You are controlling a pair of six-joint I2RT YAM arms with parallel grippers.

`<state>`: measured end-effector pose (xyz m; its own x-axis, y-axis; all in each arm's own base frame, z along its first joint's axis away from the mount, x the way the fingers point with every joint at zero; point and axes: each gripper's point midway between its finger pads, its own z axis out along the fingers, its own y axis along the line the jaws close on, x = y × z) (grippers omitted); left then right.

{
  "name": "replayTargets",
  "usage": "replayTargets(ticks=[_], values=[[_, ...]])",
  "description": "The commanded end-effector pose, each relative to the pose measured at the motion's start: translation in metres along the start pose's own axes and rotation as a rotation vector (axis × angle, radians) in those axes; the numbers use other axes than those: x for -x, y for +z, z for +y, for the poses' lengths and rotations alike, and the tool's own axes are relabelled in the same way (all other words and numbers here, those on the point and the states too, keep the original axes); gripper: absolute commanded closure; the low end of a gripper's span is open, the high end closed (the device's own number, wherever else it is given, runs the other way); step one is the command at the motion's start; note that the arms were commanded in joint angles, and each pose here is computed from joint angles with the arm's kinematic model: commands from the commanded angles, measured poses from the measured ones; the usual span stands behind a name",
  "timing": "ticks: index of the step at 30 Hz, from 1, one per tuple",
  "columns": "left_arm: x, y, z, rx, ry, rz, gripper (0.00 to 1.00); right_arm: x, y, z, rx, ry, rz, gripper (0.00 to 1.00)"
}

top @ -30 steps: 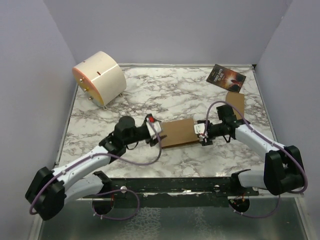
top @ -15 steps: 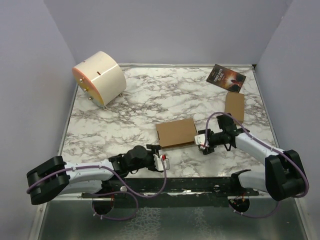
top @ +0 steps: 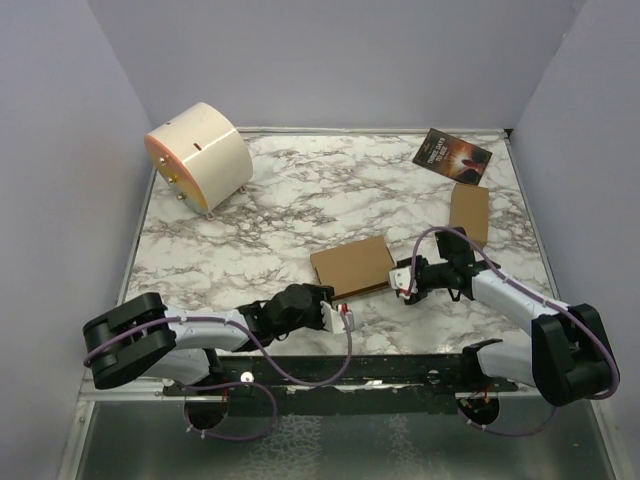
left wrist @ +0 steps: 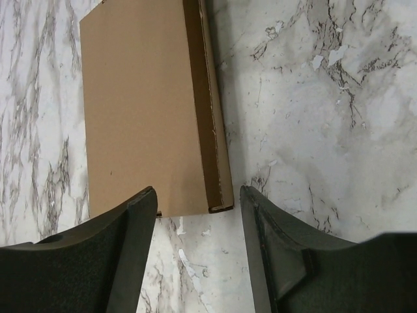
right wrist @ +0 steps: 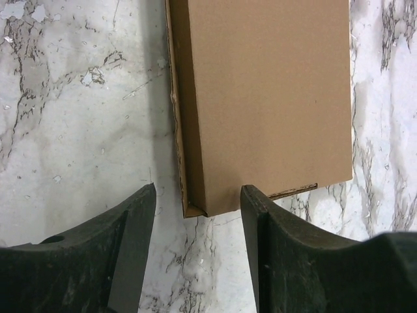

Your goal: Fold the paper box

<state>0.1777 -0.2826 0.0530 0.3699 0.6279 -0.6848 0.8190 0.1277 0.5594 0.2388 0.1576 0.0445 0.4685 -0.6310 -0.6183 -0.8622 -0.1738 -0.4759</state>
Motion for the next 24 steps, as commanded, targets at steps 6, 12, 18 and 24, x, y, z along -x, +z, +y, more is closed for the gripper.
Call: replayTargets(ticks=[6, 12, 18, 24], values=[[0.001, 0.016, 0.000, -0.034, 0.007, 0.054, 0.50, 0.000, -0.001, -0.007, -0.037, -0.035, 0.005, 0.51], [-0.009, 0.014, -0.006, -0.067, 0.040, 0.101, 0.53, -0.002, -0.001, -0.007, -0.041, -0.039, 0.011, 0.55], [-0.016, 0.009, -0.010, -0.085, 0.046, 0.129, 0.60, -0.003, 0.000, -0.005, -0.038, -0.043, 0.015, 0.62], [-0.018, 0.012, -0.012, -0.101, 0.051, 0.145, 0.71, -0.003, 0.001, -0.004, -0.034, -0.046, 0.014, 0.72]])
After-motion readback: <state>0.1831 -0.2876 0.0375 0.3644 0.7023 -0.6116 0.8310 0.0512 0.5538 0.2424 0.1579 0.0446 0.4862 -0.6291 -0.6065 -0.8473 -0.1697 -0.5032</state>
